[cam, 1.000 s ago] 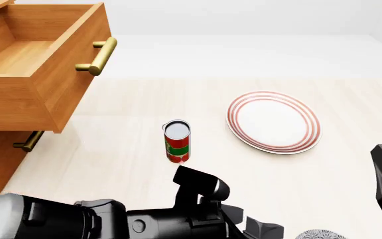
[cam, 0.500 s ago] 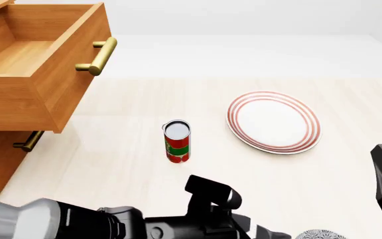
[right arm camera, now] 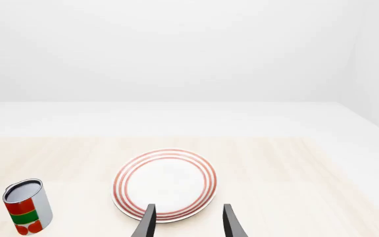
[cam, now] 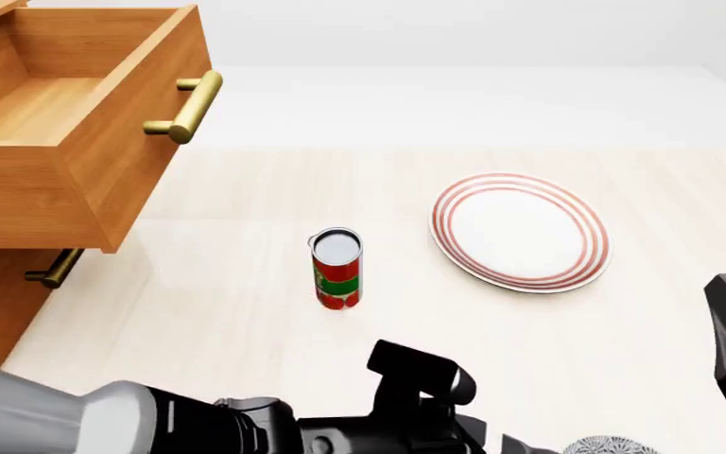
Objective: Put the bowl in the top drawer of the cabinet.
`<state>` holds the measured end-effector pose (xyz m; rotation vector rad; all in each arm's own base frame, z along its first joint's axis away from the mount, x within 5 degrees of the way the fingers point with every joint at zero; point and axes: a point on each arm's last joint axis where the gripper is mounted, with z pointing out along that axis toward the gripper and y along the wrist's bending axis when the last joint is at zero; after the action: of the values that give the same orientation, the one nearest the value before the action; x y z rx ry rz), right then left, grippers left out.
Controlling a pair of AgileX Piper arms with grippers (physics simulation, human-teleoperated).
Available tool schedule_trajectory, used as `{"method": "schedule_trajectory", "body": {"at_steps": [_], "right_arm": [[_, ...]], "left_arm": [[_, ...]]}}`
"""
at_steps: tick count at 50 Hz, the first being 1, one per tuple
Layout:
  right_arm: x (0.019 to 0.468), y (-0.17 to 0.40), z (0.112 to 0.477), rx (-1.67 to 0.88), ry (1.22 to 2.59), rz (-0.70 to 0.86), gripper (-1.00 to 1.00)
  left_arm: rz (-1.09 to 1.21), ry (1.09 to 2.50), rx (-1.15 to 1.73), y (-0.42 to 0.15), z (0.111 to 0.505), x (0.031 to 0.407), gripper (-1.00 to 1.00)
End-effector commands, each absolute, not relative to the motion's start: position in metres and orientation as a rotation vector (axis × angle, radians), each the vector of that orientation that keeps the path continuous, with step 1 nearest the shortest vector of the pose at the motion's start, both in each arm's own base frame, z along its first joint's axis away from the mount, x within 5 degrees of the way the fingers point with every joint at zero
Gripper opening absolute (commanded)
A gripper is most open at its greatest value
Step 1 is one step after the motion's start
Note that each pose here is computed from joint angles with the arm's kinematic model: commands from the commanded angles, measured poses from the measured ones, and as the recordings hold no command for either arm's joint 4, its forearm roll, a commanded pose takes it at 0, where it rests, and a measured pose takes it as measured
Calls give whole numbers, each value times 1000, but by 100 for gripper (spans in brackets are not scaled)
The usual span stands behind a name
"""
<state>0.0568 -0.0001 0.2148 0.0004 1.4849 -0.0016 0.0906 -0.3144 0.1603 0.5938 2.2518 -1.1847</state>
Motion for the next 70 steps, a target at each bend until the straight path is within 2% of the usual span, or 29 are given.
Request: {"method": "schedule_trajectory", "body": {"at_steps": [1,70], "right_arm": [[57,0,215,0,1485,-2,100],[57,0,215,0,1485,-2,100]], "left_arm": [[-1178,2267,592,-319,153,91,100],[-1166,2327,617,-352,119,86,100]]}}
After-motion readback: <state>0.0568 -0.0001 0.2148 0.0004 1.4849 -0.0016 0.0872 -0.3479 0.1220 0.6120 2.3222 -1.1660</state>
